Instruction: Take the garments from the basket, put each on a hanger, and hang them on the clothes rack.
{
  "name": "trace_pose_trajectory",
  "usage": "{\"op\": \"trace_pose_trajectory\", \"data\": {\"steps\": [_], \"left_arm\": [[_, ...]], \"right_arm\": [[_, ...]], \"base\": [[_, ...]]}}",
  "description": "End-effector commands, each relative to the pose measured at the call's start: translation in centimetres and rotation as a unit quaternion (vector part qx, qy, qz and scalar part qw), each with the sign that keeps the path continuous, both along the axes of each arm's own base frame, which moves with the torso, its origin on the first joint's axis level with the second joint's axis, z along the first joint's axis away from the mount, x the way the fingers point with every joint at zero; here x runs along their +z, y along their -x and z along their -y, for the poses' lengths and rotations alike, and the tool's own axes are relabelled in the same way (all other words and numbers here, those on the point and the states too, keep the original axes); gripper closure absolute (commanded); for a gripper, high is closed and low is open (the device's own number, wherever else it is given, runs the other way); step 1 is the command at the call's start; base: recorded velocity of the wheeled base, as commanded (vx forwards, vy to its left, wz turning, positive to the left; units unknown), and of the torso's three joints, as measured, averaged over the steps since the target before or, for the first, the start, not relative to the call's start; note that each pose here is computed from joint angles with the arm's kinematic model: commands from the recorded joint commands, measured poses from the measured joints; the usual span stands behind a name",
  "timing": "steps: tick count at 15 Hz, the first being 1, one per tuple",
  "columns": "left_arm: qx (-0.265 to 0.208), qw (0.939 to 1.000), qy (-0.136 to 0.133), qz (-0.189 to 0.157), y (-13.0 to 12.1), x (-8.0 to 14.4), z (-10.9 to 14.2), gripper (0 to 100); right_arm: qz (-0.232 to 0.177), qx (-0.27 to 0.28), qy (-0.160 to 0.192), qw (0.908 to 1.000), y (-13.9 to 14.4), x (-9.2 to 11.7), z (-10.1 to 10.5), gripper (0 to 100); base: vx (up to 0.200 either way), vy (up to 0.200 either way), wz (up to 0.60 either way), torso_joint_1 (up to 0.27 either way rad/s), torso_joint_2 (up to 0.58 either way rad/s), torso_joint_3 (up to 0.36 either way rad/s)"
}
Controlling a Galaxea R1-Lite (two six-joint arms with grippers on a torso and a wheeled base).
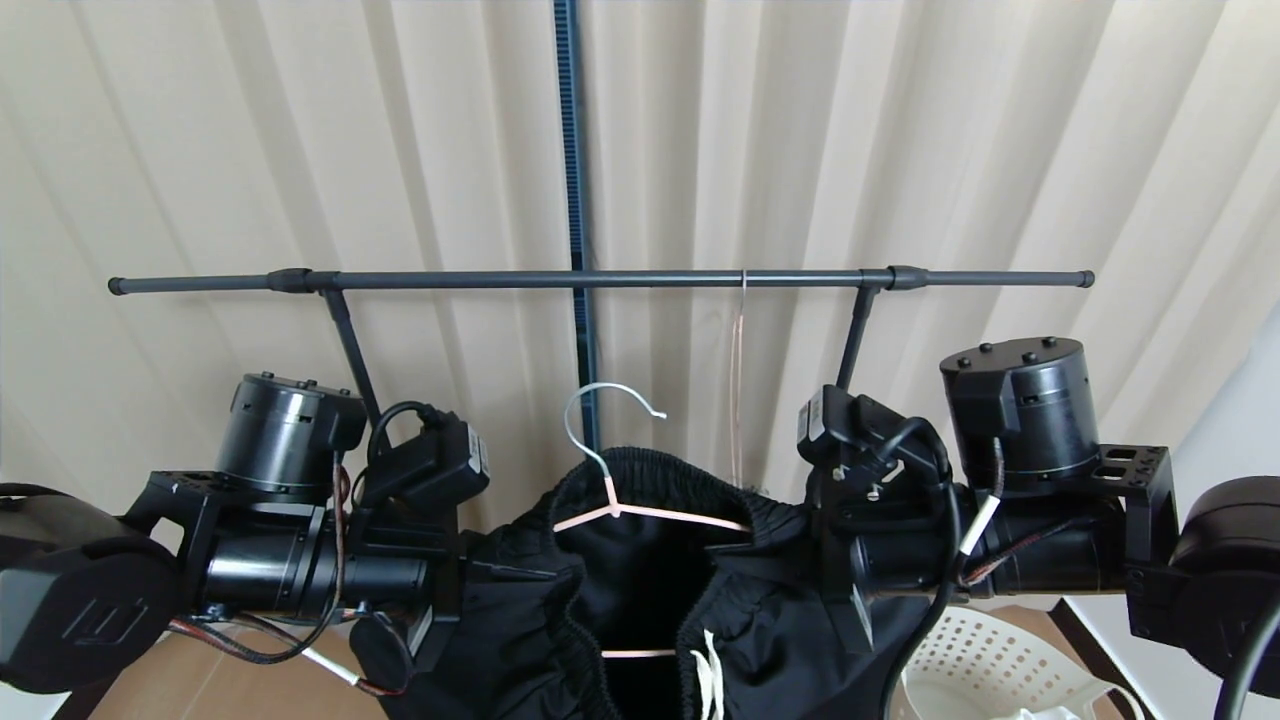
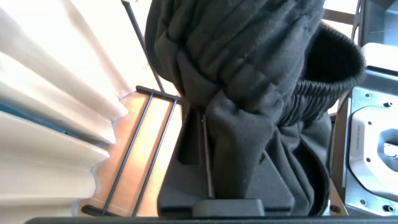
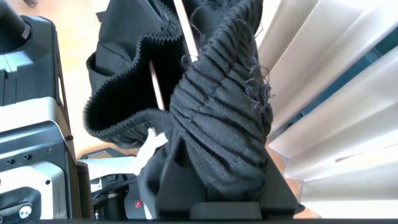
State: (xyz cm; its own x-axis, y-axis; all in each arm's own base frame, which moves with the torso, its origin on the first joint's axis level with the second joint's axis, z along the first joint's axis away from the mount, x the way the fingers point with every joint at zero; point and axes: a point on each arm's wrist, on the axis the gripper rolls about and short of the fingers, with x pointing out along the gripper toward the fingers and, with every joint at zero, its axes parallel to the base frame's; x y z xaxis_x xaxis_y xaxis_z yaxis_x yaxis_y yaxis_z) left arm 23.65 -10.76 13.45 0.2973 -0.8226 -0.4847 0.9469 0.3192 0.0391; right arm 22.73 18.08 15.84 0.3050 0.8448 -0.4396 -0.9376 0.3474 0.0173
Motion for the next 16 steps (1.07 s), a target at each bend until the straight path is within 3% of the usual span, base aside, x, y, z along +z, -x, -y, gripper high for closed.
{"op": "trace_pose_trajectory", "data": {"steps": [1,4,5,9,12,16], "left_arm": [[0.001,1.0,0.002,0.006,0.2,0.3,-0.1,100],[0.002,1.0,0.004,0.009,0.3,0.5,-0.2,100],[0.002,1.0,0.004,0.009,0.3,0.5,-0.2,100],[0.015,0.9997,0.007,0.017,0.4,1.0,-0.9,100],[0.034,0.999,0.011,0.027,0.8,1.1,-2.0,100],[0.054,0.9971,0.02,0.051,1.8,0.3,-3.2,100]], "right_arm": [[0.0,0.0,0.0,1.0,0.0,0.0,0.0,100],[0.0,0.0,0.001,1.0,0.0,0.0,0.0,100],[0.0,0.0,0.002,1.0,0.0,-0.1,0.0,0],[0.0,0.001,0.002,1.0,0.3,0.0,0.2,0],[0.025,0.026,0.004,0.9994,0.9,0.1,0.9,0],[0.038,0.053,-0.027,0.9975,0.5,1.0,2.8,0]], "base": [[0.0,0.0,0.0,0.0,0.0,0.0],[0.0,0.0,0.0,0.0,0.0,0.0],[0.0,0.0,0.0,0.0,0.0,0.0],[0.0,0.0,0.0,0.0,0.0,0.0],[0.0,0.0,0.0,0.0,0.0,0.0],[0.0,0.0,0.0,0.0,0.0,0.0]]}}
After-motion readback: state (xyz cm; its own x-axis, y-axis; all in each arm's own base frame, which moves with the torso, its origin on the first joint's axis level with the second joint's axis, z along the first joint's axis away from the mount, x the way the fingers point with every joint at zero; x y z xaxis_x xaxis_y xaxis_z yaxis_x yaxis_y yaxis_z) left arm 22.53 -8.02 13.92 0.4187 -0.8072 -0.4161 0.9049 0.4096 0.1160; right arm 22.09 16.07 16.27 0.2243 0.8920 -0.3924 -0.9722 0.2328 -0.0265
